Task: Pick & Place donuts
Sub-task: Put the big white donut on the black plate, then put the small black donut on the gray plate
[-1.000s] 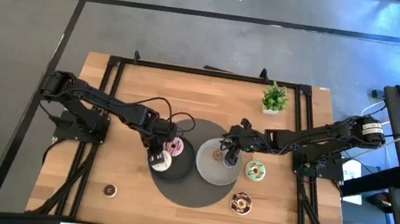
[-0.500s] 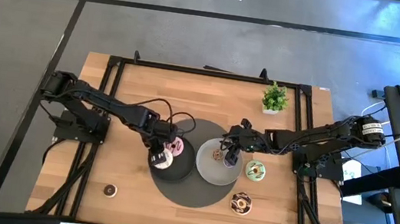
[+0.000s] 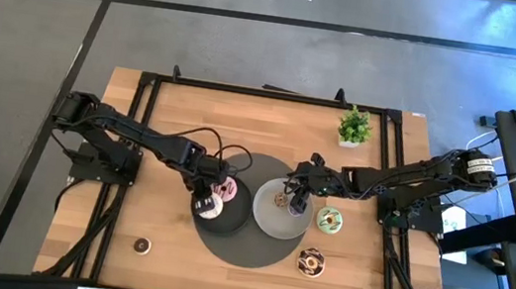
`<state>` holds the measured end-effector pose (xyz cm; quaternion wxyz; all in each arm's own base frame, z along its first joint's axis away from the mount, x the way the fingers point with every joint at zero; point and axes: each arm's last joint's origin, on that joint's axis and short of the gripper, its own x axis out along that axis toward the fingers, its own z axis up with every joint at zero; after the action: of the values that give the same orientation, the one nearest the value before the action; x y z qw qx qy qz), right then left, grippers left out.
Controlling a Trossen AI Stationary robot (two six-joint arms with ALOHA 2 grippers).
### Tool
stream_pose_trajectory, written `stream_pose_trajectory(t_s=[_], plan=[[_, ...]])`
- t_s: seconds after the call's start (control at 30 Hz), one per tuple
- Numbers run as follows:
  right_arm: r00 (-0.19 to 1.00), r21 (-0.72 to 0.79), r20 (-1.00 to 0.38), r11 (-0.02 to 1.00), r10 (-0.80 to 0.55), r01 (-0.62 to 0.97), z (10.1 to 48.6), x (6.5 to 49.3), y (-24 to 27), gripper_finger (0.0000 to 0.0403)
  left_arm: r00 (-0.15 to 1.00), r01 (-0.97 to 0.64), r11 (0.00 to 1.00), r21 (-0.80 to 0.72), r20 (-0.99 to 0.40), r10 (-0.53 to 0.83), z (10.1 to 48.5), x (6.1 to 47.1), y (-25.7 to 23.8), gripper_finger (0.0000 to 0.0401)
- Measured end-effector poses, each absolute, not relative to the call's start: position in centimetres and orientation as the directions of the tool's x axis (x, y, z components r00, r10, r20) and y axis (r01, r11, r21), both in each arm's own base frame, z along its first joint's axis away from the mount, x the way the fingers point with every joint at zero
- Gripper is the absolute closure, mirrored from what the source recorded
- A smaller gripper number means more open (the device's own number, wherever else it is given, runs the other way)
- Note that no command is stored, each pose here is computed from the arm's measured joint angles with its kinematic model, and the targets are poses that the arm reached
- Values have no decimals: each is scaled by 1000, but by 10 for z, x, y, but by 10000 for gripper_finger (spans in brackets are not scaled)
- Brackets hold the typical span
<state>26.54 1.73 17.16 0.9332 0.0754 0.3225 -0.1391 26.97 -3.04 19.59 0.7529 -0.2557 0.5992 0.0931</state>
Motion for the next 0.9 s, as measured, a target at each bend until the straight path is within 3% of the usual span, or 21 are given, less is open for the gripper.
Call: stream_pose_trajectory(t_s=[0.3,0.57,0.9], plan=[[753,51,-623,950,-211,308,172,265,17,268,203,-486,837,-252,-964,-172,200,259,-30,280],[750,52,-626,949,-211,311,171,265,17,268,279,-487,819,-303,-943,-182,222,247,-32,278],[727,57,-653,943,-213,327,168,263,17,268,342,-385,862,-329,-919,-198,244,210,-109,278]])
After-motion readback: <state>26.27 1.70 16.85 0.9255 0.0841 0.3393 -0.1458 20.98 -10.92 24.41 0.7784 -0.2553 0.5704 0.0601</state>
